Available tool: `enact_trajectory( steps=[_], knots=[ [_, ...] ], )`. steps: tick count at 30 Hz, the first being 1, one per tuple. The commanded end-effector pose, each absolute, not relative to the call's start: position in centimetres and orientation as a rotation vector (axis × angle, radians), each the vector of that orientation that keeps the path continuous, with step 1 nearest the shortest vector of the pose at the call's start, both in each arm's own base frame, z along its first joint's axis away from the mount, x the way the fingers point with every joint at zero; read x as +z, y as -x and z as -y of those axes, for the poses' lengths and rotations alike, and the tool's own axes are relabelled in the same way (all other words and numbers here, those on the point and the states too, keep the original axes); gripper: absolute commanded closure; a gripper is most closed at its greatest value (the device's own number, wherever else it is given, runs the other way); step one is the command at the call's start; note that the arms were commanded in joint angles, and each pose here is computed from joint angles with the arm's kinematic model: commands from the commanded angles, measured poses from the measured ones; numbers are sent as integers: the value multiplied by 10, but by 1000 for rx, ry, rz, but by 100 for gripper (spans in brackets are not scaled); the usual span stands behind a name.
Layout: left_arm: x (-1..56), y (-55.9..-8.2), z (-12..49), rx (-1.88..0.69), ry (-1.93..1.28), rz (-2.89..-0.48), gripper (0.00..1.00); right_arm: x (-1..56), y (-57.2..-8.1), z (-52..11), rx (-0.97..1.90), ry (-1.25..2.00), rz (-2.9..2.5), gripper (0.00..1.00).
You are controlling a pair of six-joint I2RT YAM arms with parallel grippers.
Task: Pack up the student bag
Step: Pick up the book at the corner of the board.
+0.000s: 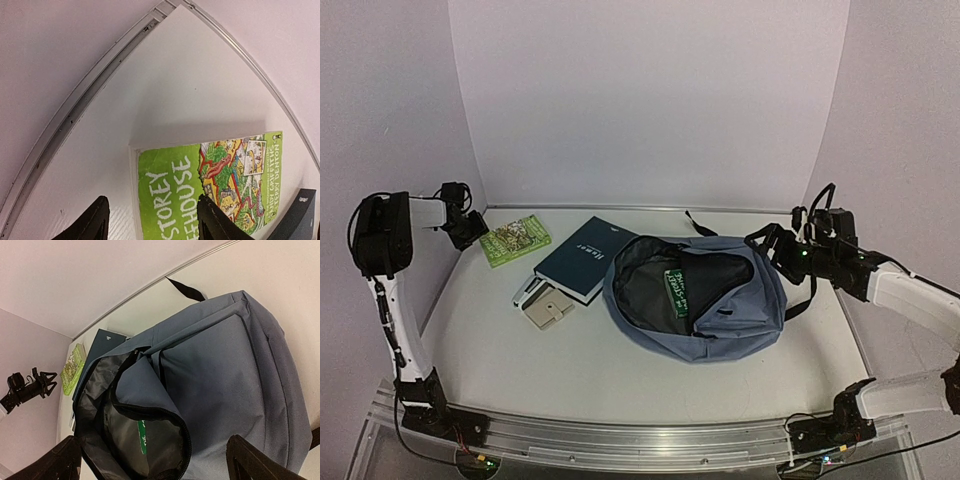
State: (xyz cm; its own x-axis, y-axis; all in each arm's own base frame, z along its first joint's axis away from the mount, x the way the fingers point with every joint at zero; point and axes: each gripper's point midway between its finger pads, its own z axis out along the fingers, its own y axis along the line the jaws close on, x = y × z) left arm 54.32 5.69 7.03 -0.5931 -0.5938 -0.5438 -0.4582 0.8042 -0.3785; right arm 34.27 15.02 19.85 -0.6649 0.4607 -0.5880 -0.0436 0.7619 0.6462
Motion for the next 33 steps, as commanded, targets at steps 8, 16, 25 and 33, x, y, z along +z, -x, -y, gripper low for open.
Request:
enact_trajectory(
  steps=[8, 16, 25, 33],
  knots=[
    [56, -581, -68, -273, 694, -2348, 39, 224, -345, -152, 838, -271, -2113, 2],
    [39, -585, -60, -329, 697, -2397, 43, 227, -345, -151, 835, -271, -2106, 6],
    [23, -581, -57, -351, 748, -2460, 63, 233, -343, -149, 831, -275, -2094, 11],
    [21, -567, -45, -430, 766, -2482, 93, 238, -342, -148, 826, -275, -2087, 12]
  ],
)
